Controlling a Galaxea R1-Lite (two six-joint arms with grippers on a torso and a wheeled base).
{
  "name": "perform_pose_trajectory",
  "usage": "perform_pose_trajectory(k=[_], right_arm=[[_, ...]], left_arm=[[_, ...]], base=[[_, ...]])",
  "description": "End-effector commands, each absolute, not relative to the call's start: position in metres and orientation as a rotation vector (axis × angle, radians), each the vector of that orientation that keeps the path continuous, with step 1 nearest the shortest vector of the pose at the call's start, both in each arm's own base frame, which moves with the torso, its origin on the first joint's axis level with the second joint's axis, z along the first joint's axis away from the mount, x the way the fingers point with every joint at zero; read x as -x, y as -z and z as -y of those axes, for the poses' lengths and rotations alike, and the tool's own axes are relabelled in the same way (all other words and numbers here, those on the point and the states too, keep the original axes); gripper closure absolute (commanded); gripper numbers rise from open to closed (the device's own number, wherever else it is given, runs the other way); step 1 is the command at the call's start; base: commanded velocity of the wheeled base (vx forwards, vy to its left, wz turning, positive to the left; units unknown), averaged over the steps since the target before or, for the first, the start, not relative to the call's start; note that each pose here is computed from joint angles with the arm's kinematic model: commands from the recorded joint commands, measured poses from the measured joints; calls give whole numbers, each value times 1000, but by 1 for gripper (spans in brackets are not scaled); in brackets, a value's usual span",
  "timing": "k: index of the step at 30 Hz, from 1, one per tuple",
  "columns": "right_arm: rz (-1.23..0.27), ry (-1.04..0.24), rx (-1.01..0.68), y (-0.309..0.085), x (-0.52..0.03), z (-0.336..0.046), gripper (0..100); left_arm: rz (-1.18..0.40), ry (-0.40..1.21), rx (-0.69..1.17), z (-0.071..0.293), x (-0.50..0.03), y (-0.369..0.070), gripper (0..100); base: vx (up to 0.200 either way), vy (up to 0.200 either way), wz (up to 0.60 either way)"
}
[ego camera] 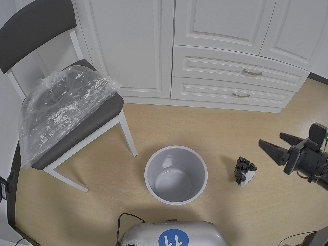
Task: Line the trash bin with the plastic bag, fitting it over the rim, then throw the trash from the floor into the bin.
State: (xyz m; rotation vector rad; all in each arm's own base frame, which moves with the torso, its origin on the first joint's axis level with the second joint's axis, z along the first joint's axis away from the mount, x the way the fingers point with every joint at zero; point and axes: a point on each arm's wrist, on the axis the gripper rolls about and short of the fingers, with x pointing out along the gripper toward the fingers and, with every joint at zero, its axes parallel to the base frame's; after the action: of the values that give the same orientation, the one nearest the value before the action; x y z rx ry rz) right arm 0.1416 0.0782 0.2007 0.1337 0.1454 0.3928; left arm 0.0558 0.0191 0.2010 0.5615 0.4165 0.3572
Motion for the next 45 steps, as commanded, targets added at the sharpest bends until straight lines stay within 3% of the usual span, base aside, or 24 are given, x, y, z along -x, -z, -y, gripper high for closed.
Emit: perform_pose_trajectory(k=[1,15,34,45], right_arm=[[-281,-557,-239,-186,-155,-104,0],[-276,-611,-277,-191,-155,-99,0],[-265,-614,-281,-194,-154,-99,0],[-260,-615,-282,-194,-154,-98,0]], left_arm=[[-583,-337,-604,-25,-64,-178,0],[-780,-329,-558,-42,-98,-152,0],[-758,-381,-542,-66,-143,-128,0],[-638,-431,-476,-69,-156,-136,0]], base=[[0,0,0],[0,0,0],[0,0,0],[0,0,0]])
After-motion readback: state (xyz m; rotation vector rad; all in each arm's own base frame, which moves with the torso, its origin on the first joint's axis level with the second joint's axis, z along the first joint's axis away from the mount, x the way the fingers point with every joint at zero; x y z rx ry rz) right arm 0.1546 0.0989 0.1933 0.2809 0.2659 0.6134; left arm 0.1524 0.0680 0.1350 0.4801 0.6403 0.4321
